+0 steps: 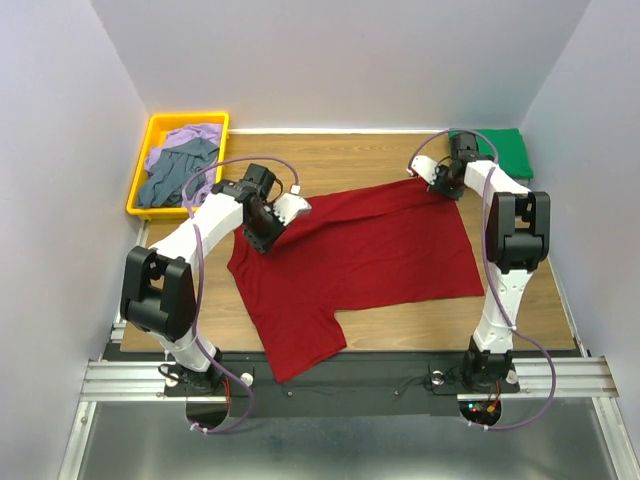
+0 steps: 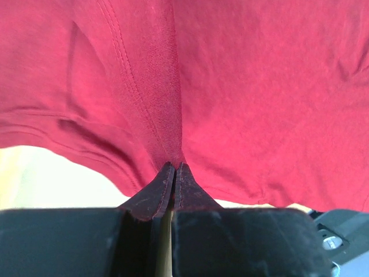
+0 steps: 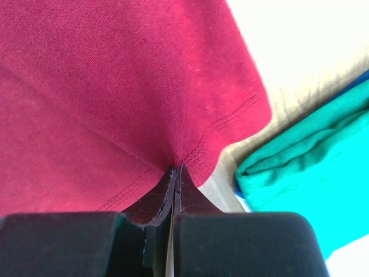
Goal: Fold and stack the t-shirts
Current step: Fold the tshirt
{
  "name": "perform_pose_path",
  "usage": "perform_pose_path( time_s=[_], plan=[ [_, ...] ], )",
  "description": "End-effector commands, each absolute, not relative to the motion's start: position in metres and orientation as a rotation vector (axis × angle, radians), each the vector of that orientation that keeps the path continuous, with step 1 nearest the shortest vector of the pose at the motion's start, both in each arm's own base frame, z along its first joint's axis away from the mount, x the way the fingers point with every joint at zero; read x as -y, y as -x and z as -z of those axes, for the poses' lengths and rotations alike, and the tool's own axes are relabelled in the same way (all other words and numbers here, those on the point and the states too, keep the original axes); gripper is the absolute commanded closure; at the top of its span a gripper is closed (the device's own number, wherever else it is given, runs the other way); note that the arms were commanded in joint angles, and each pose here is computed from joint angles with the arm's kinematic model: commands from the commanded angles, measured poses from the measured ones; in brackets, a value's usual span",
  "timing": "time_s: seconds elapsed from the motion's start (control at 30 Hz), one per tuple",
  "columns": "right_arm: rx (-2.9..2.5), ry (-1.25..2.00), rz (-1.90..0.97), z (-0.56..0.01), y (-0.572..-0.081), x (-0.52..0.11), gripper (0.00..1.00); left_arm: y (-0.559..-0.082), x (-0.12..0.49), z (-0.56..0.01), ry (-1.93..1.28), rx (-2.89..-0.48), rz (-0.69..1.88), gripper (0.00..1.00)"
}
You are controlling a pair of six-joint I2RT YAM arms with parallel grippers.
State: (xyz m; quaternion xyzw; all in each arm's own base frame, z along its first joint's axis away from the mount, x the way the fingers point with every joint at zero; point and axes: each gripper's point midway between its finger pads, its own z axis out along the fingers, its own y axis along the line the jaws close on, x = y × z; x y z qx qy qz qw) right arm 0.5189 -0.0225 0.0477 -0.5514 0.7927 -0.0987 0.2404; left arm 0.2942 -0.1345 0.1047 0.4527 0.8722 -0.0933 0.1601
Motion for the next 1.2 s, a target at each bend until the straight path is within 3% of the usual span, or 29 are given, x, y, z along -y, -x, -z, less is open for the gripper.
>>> perform_pose_path(
  time_s=[0.0,0.23,0.27,0.33,0.37,0.47,0.73,0.87,1.17],
  plan=[
    [-2.126,1.516,0.321,-0.071,-0.516,0.03,0.99,-0.277,0.13,-0.098,-1.3,-2.528,0.287,1.0],
    [-2.131,1.532,0.329,-0.068,-0.513,0.036,0.99,-0.269,0.13,-0.089,-1.331,-2.54,0.315,1.0],
    [-2.132,1.54,0.325,-0.066,-0.512,0.036,0.98,-0.27,0.13,-0.088,-1.331,-2.544,0.323,0.96],
    [-2.129,1.541,0.322,-0.067,-0.511,0.035,0.87,-0.271,0.133,-0.091,-1.345,-2.527,0.337,0.76],
    [-2.124,1.542,0.323,-0.07,-0.51,0.035,0.72,-0.277,0.134,-0.099,-1.334,-2.497,0.331,0.62],
    [-2.097,1.497,0.329,-0.088,-0.518,0.035,0.54,-0.306,0.125,-0.124,-1.259,-2.435,0.285,0.47],
    [-2.059,1.263,0.186,-0.125,-0.555,0.013,0.53,-0.41,0.092,-0.169,-0.926,-2.312,0.162,0.46],
    [-2.119,1.069,0.073,-0.116,-0.579,0.003,0.57,-0.453,0.09,-0.154,-0.854,-2.292,0.14,0.46],
    [-2.208,0.925,-0.085,-0.073,-0.593,-0.013,0.62,-0.492,0.08,-0.111,-0.795,-2.338,0.089,0.46]
  ],
)
